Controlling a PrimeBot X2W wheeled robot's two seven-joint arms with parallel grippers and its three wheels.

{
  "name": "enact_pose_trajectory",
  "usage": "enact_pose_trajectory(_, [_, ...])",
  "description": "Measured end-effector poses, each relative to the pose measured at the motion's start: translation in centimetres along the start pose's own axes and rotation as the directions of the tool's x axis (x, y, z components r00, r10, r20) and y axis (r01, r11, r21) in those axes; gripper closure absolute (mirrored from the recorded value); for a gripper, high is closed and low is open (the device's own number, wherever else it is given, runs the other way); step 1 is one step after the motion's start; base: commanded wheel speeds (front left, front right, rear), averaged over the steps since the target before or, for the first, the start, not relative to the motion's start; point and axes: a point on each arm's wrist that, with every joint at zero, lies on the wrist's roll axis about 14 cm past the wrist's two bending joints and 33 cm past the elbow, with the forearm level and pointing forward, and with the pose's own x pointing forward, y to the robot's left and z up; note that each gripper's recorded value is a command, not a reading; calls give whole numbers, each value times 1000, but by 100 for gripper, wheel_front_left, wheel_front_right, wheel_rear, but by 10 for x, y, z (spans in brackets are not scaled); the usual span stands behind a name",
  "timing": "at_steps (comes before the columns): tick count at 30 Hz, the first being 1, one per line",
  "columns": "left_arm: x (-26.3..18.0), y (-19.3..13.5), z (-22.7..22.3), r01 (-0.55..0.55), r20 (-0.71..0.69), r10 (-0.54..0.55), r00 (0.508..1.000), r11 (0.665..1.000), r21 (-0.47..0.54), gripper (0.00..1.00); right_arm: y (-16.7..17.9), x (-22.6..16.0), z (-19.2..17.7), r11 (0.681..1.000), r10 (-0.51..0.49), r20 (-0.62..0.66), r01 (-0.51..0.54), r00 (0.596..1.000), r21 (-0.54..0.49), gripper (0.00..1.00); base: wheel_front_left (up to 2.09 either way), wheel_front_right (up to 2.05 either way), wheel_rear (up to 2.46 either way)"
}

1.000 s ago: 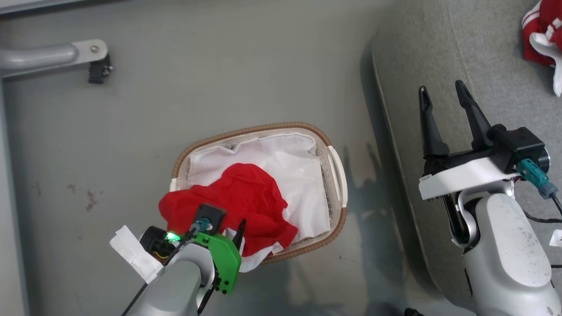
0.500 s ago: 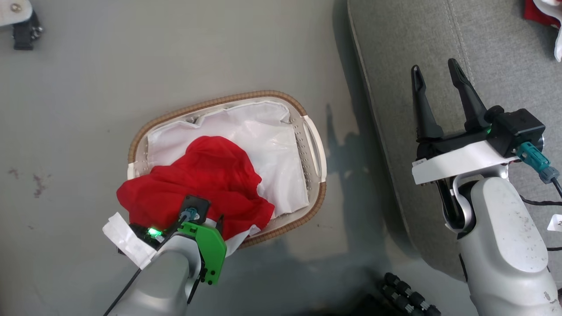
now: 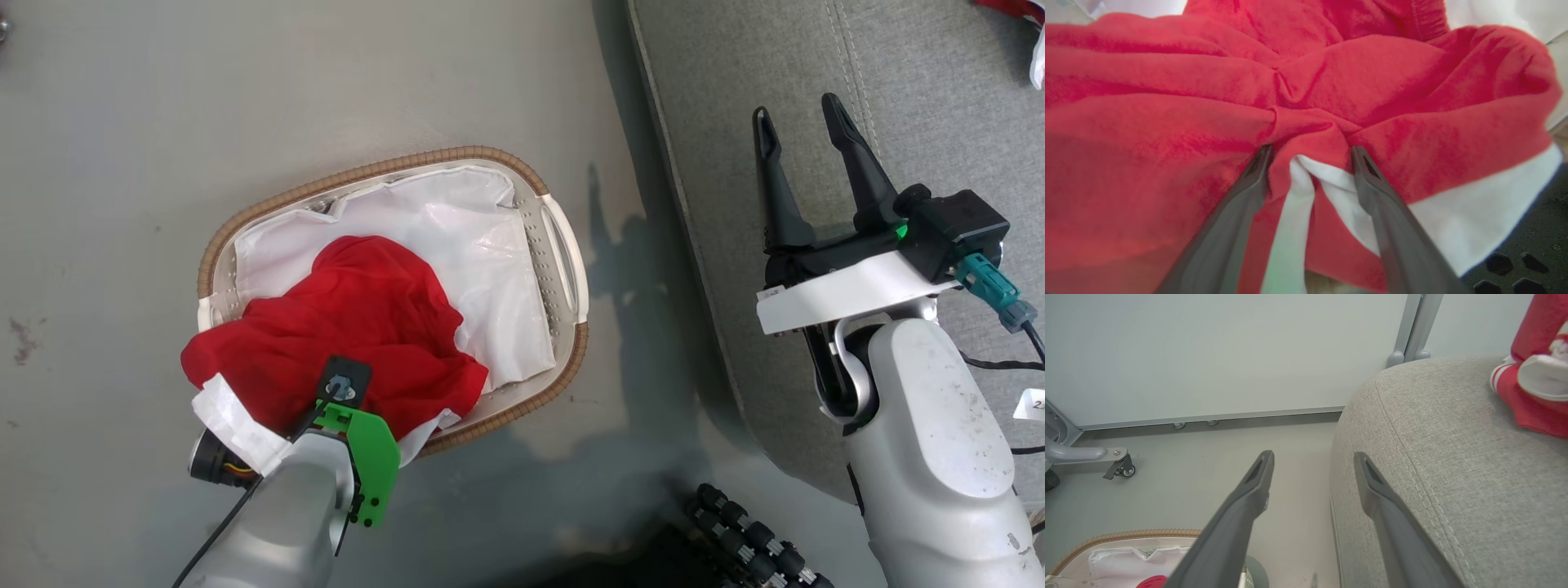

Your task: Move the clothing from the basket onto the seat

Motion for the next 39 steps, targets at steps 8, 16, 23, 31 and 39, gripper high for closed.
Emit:
enact_pose_trajectory(8, [1, 1, -3, 2, -25, -2, 1000, 1000, 3, 100, -4, -1, 2, 1000, -10, 3, 10, 1000, 1, 0, 0, 0, 0])
enact_pose_trajectory(16, [-11, -2, 22, 12, 95, -12, 995, 1000, 3, 100, -4, -3, 14, 1000, -14, 28, 14, 1000, -6, 0, 0, 0, 0])
enact_pose_trajectory(23, [-35, -6, 65, 29, 291, -29, 956, 1000, 4, 100, 0, -10, 27, 1000, -5, 51, 7, 999, -23, 0, 0, 0, 0])
enact_pose_trajectory(31, [-82, -1, 131, -15, 506, -12, 862, 999, 50, 100, 8, -25, 43, 999, 13, 79, -9, 997, -45, 0, 0, 0, 0])
enact_pose_trajectory(39, [-156, -8, 205, -98, 707, -38, 706, 984, 150, 100, 18, -49, 56, 998, 32, 98, -27, 995, -51, 0, 0, 0, 0])
